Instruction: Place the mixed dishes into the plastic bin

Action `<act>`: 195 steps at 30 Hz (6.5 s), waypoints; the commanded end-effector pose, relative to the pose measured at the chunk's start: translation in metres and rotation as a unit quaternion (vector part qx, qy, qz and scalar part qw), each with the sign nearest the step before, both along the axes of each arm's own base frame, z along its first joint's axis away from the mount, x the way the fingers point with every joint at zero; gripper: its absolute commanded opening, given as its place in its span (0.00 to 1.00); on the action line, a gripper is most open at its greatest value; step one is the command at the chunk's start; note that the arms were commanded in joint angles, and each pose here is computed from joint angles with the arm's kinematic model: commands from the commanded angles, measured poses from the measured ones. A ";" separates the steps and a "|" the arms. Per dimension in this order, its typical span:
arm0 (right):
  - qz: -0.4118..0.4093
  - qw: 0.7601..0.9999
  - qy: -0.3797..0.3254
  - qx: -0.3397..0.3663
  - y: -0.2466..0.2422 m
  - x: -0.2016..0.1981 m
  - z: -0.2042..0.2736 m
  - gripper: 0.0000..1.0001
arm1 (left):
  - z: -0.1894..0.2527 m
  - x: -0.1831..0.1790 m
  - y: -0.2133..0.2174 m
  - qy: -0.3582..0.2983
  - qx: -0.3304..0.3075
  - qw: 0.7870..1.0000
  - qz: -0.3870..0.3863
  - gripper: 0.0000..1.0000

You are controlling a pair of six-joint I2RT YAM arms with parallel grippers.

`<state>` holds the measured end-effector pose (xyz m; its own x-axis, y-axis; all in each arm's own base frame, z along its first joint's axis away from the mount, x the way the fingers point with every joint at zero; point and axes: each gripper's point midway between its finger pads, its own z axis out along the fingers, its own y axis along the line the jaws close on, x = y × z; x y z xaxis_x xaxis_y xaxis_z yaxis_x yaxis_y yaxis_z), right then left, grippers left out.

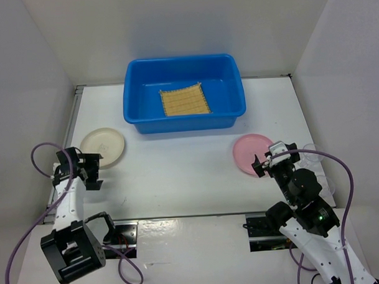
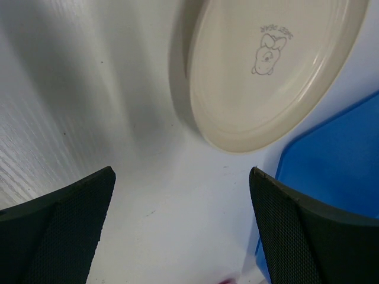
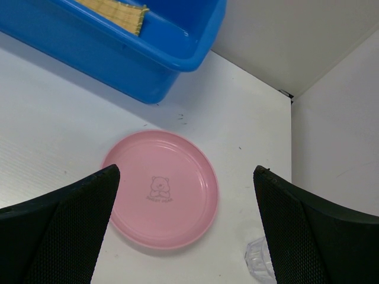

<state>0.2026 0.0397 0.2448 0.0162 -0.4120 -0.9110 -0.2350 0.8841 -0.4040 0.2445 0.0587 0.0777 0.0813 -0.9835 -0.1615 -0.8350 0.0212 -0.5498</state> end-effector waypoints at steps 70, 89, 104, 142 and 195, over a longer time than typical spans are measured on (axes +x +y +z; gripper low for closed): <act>0.026 1.000 0.000 -0.012 0.011 0.002 -0.005 0.98 | 0.120 0.366 -0.280 -0.200 -0.051 0.847 -0.490 0.00; 0.026 0.999 0.008 -0.017 0.012 0.004 -0.009 0.98 | -0.025 0.338 -0.264 -0.019 -0.065 0.868 -0.492 0.23; 0.106 0.973 0.177 -0.101 0.052 0.021 -0.057 0.98 | 0.205 0.349 -0.218 -0.208 0.171 0.844 -0.463 1.00; 0.146 0.862 0.458 -0.164 0.068 0.076 -0.225 0.53 | 0.253 0.076 -0.048 -0.066 0.346 0.864 -0.361 1.00; 0.275 0.939 0.145 -0.144 0.289 0.309 0.022 0.00 | 0.157 0.021 -0.033 0.012 0.275 0.878 -0.392 1.00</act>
<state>0.4921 0.3117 0.2535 0.0084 -0.6596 -0.7516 -0.7660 0.4789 -0.4288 0.2741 0.0211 0.2387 -0.5885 -0.5175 -0.6212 -0.4416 0.8493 -0.2892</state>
